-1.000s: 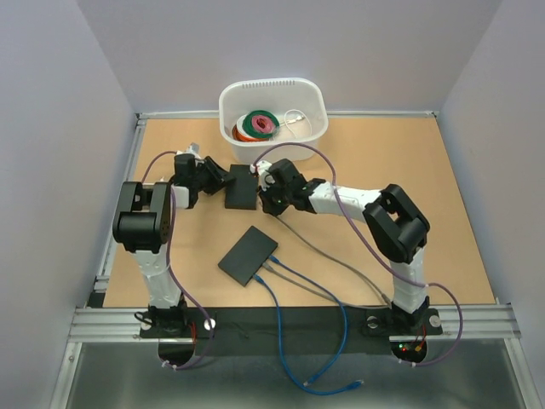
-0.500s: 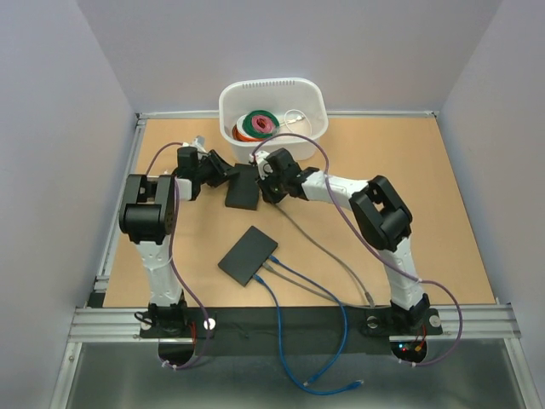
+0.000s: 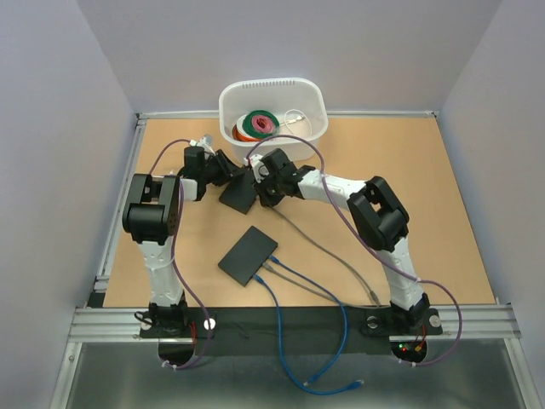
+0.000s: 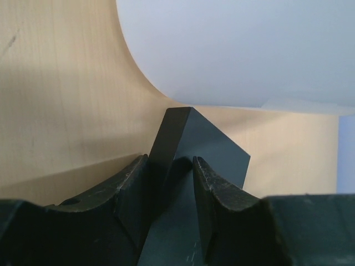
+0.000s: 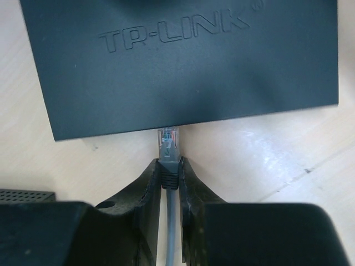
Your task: Insert the plug into the switch port
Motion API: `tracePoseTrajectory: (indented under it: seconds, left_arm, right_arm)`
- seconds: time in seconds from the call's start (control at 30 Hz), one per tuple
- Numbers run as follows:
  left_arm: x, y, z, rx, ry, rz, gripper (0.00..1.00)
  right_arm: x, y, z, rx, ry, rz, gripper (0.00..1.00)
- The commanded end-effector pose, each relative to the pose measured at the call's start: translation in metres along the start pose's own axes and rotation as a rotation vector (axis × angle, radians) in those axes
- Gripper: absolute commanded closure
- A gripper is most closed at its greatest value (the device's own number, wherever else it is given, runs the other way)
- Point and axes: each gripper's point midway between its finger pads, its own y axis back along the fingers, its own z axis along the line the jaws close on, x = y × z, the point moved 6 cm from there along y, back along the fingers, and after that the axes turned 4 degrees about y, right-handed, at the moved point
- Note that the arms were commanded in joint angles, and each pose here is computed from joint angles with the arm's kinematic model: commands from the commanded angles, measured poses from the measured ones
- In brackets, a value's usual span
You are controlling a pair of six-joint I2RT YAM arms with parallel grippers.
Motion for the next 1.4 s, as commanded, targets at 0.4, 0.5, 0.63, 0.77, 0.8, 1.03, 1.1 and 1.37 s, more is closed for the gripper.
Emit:
tracePoseTrajectory:
  seconds: [0.4, 0.5, 0.63, 0.77, 0.8, 1.03, 1.1, 1.37]
  left_arm:
    - [0.008, 0.008, -0.003, -0.013, -0.01, 0.05, 0.52]
    - [0.007, 0.009, -0.006, -0.001, -0.02, 0.053, 0.52]
    - [0.004, 0.011, -0.01, 0.001, -0.031, 0.039, 0.52]
    - [0.002, 0.013, -0.012, 0.0, -0.034, 0.032, 0.52]
    - [0.002, 0.013, -0.011, -0.001, -0.034, 0.033, 0.52]
    - [0.005, 0.012, -0.006, -0.02, -0.028, 0.037, 0.52]
    - [0.006, 0.012, -0.005, -0.024, -0.029, 0.035, 0.52]
    - [0.007, 0.013, -0.006, -0.025, -0.034, 0.035, 0.52]
  right_arm:
    - [0.016, 0.003, 0.019, -0.016, 0.008, 0.085, 1.0]
    - [0.02, 0.0, 0.017, -0.006, -0.004, 0.112, 0.99]
    - [0.024, -0.006, 0.017, 0.001, -0.002, 0.157, 1.0]
    - [0.031, -0.005, 0.016, 0.019, 0.0, 0.197, 1.0]
    - [0.031, -0.003, 0.016, 0.023, 0.0, 0.2, 0.99]
    - [0.027, 0.001, 0.025, -0.017, -0.004, 0.207, 0.99]
    - [0.027, 0.002, 0.029, -0.033, -0.006, 0.213, 0.99]
    - [0.022, 0.001, 0.035, -0.048, -0.002, 0.223, 0.99]
